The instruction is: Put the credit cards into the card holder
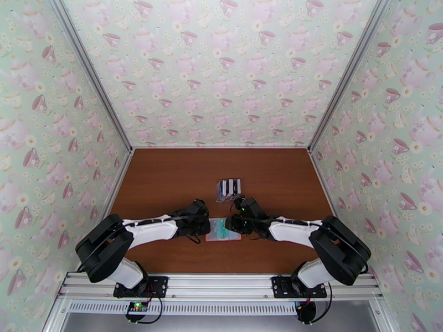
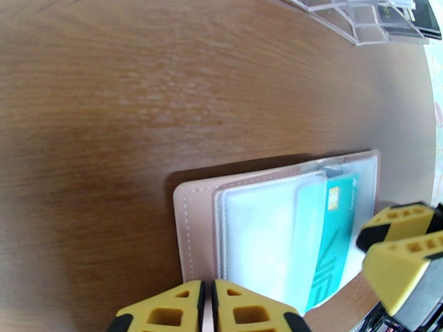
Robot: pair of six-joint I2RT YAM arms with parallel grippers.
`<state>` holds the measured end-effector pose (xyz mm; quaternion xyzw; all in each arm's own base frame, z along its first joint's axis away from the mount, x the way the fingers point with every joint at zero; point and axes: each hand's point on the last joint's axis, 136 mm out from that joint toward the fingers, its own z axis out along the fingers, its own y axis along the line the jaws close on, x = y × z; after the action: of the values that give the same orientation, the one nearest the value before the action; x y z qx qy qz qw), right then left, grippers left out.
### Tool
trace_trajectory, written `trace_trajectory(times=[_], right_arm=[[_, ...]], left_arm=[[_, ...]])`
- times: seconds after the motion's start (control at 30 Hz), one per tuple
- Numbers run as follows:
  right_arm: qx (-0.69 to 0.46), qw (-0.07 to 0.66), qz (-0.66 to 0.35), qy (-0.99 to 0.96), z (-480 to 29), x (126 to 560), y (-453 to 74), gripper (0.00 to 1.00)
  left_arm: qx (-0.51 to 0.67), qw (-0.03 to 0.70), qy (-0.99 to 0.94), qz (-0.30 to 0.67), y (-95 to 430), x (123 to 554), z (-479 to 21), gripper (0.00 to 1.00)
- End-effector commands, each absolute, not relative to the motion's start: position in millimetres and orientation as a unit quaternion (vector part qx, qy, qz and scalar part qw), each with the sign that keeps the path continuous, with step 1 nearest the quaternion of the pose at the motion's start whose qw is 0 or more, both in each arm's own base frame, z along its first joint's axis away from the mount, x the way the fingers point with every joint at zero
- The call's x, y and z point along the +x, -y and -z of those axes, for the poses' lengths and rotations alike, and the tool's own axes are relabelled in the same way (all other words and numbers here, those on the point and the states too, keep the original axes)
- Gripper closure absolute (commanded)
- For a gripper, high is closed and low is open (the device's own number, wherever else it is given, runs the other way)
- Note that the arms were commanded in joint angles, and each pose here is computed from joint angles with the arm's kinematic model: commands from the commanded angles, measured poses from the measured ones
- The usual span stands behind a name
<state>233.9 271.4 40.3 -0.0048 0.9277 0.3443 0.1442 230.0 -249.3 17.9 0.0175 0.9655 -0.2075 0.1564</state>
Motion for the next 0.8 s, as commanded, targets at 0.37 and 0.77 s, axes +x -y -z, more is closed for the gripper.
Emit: trace_trajectory(times=[0.37,0.77], right_arm=[[-0.041,0.149,-0.231,-0.96,-47,234,-269,0.69],[-0.068,0.141,-0.166,-0.974,-35,234,-274,0.68]], left_arm=[[0.049,0.152,-0.972,0.17,245,230,-38,0.82],[0.048,0.148,-0.975,0.157,236,225,-32,0.87]])
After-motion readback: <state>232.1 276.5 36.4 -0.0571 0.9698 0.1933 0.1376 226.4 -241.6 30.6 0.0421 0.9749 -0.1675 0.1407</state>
